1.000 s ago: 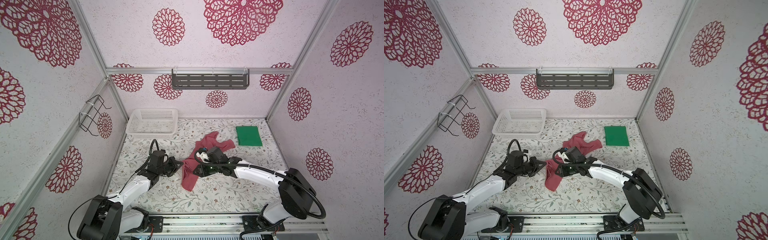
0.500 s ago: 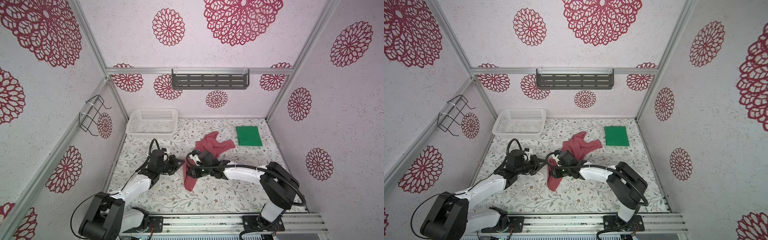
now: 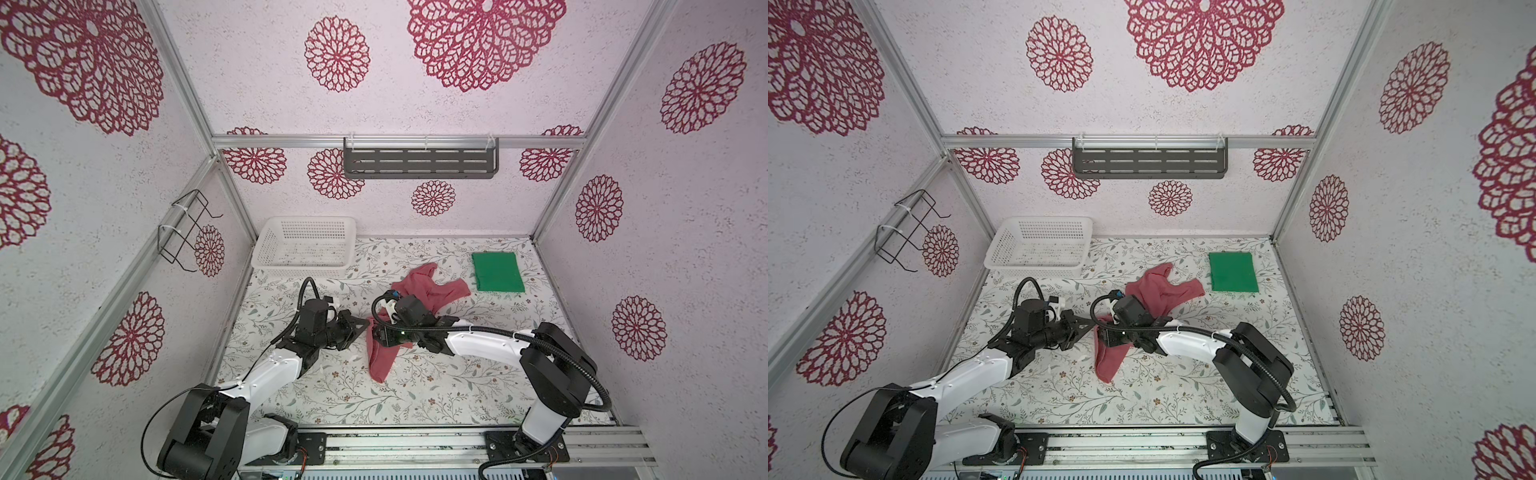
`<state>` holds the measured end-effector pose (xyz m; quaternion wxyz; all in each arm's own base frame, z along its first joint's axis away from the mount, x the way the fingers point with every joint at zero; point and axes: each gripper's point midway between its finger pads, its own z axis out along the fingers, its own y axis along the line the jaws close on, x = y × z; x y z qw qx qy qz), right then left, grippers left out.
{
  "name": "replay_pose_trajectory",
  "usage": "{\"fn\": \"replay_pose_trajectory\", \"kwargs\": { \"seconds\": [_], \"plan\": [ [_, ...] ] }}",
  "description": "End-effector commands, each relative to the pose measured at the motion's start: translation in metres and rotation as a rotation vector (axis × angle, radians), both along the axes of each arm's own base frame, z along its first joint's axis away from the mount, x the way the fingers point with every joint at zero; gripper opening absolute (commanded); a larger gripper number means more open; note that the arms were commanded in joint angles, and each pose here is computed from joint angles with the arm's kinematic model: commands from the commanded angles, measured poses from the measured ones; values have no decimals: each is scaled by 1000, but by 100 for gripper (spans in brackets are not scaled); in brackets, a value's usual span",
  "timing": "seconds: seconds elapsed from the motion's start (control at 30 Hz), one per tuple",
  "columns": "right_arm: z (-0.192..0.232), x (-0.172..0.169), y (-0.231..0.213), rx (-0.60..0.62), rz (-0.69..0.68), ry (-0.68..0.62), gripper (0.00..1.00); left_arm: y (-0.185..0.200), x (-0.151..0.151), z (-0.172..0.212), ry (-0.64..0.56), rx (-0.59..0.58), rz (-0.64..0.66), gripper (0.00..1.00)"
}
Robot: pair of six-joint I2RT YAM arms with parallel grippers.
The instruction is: Fold and stack the tank tops
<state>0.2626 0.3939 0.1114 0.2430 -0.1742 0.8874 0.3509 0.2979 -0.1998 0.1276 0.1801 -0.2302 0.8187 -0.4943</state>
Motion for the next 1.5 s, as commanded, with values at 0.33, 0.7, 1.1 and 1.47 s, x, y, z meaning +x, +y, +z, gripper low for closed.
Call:
{"fn": "replay_pose_trajectory", "kwargs": {
  "seconds": [0.33,0.7,1.1,1.47],
  "plan": [
    [-4,-8,-27,-70,-49,4,0,9,-5,-14,13,40,-5,0],
    [-38,-60,-137,-317,-203,115,0,64,-6,-27,36,143,148,0],
    [-70,-120,-269,-521,-601,346,0,138,-67,-49,116,264,437,0],
    [-29,-122,-244,-402,-429,324,32,121,-96,-76,202,254,306,0]
  ]
}}
